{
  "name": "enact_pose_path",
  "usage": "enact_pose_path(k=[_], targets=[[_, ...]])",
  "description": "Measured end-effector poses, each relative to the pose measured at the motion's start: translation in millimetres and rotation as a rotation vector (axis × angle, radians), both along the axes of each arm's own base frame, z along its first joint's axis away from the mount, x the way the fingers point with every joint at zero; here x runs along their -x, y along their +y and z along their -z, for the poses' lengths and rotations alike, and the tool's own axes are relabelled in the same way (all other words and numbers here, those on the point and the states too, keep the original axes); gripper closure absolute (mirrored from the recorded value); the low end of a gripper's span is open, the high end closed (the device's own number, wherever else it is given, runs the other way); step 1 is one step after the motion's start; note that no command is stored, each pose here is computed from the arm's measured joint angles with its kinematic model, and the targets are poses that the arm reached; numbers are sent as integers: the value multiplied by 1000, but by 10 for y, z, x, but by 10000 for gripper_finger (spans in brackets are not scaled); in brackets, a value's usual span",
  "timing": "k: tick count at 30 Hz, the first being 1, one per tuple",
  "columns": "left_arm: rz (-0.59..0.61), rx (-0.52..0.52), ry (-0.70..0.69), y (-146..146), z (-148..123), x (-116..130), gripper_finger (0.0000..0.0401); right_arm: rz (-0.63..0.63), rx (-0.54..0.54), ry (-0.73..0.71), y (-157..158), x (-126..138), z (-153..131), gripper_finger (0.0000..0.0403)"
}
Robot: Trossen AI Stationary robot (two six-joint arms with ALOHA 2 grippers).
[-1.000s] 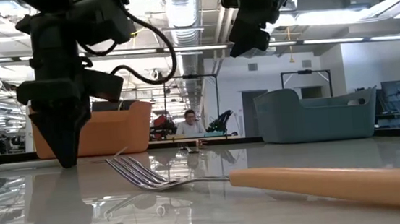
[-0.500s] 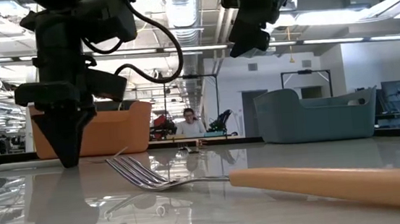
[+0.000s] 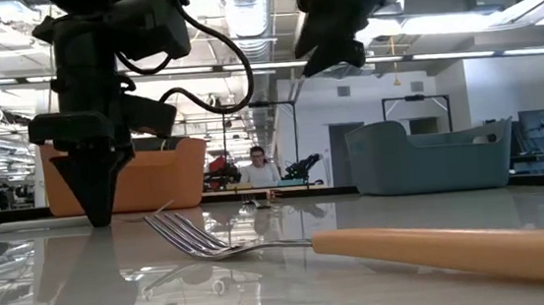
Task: Sort silverware by color (type)
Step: Put the white fork into the blue bin, then put the orange fork into the orange bin
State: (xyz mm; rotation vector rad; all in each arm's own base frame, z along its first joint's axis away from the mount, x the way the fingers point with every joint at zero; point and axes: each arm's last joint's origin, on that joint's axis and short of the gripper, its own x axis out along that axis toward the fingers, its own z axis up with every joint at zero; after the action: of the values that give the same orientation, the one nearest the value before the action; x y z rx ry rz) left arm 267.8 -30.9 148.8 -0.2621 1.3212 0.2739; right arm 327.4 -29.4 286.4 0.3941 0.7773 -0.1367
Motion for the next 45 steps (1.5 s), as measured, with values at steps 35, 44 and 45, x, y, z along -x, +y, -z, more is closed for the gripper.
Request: enact_pose_path(k=[35,44,45], targets=[[-118,-380,26,255,-796,642,218,559,-63,324,-1261,-1162,1099,197],[-112,-385,17,256,-799,633,218,542,-61,381,-1202,-1132,1190,254],[-113,-389,17,257,-800,633,218,538,-61,379,-1188,-1134,1211,264]])
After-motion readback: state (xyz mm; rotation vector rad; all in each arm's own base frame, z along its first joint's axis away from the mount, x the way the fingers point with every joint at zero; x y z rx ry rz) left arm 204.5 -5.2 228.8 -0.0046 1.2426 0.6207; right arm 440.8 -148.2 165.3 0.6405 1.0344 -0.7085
